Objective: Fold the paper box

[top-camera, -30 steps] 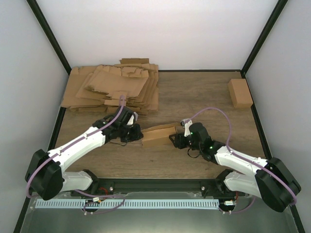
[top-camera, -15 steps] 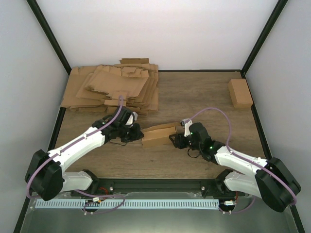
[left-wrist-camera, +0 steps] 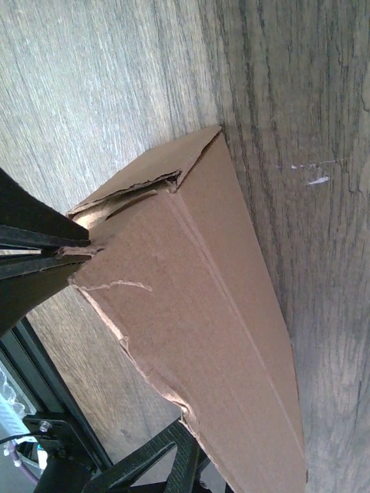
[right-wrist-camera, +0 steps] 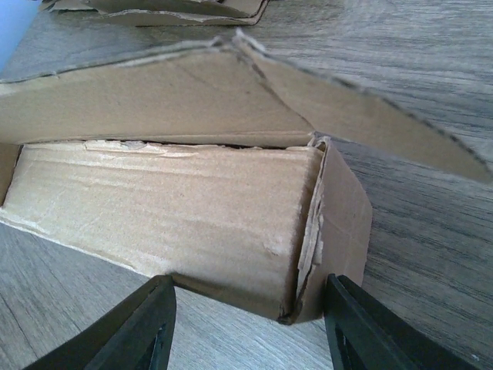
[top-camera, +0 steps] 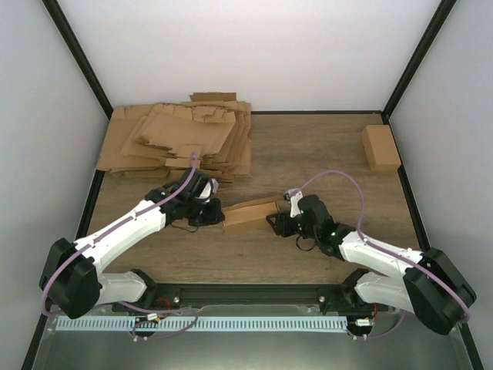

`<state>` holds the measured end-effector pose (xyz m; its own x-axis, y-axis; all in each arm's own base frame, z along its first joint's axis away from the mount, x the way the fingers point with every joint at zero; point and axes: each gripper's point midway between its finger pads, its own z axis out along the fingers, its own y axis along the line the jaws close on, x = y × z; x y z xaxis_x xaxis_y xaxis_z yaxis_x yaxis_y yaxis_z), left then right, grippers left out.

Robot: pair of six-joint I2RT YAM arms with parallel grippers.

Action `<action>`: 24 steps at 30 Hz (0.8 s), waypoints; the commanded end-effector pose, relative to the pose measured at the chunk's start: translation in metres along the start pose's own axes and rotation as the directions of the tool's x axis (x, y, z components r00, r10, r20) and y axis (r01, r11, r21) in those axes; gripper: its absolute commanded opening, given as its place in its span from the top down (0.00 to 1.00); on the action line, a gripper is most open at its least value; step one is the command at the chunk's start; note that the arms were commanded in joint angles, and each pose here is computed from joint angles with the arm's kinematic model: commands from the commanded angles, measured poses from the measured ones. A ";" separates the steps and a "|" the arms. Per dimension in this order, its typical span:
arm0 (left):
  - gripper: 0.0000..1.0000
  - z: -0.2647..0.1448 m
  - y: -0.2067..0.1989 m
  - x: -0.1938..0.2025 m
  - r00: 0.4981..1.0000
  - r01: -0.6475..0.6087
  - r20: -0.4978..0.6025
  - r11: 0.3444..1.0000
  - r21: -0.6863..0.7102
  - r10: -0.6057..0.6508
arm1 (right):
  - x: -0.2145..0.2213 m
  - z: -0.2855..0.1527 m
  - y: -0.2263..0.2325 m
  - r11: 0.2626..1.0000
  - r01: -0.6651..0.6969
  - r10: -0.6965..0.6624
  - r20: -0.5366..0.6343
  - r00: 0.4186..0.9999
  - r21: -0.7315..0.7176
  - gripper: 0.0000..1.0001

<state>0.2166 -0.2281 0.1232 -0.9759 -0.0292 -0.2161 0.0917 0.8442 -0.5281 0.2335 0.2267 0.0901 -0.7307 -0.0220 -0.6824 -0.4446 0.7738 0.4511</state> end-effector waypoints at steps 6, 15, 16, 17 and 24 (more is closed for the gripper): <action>0.96 -0.002 0.006 0.017 0.996 -0.051 -0.077 0.998 -0.041 0.048 | 0.009 0.003 -0.005 0.999 0.015 -0.012 -0.057 0.998 0.049 0.46; 0.96 -0.005 0.013 0.019 0.993 -0.077 -0.099 0.993 -0.086 0.068 | 0.008 0.003 -0.006 0.998 0.016 -0.013 -0.056 0.998 0.060 0.46; 0.96 -0.005 0.014 0.018 0.992 -0.079 -0.100 0.993 -0.091 0.070 | 0.008 0.004 -0.007 0.998 0.016 -0.013 -0.056 0.998 0.061 0.46; 0.96 -0.005 0.015 0.018 0.992 -0.082 -0.102 0.992 -0.101 0.072 | 0.008 0.004 -0.007 0.998 0.017 -0.014 -0.056 0.998 0.061 0.46; 0.96 -0.006 0.022 0.017 0.991 -0.092 -0.108 0.985 -0.145 0.076 | 0.010 0.005 -0.008 0.998 0.019 -0.015 -0.061 0.998 0.062 0.46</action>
<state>0.2108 -0.2187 0.1226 -0.9750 0.0620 -0.2136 0.1536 0.8822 -0.4451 0.2345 0.2299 0.0902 -0.7303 -0.0370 -0.6821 -0.4494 0.7781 0.4389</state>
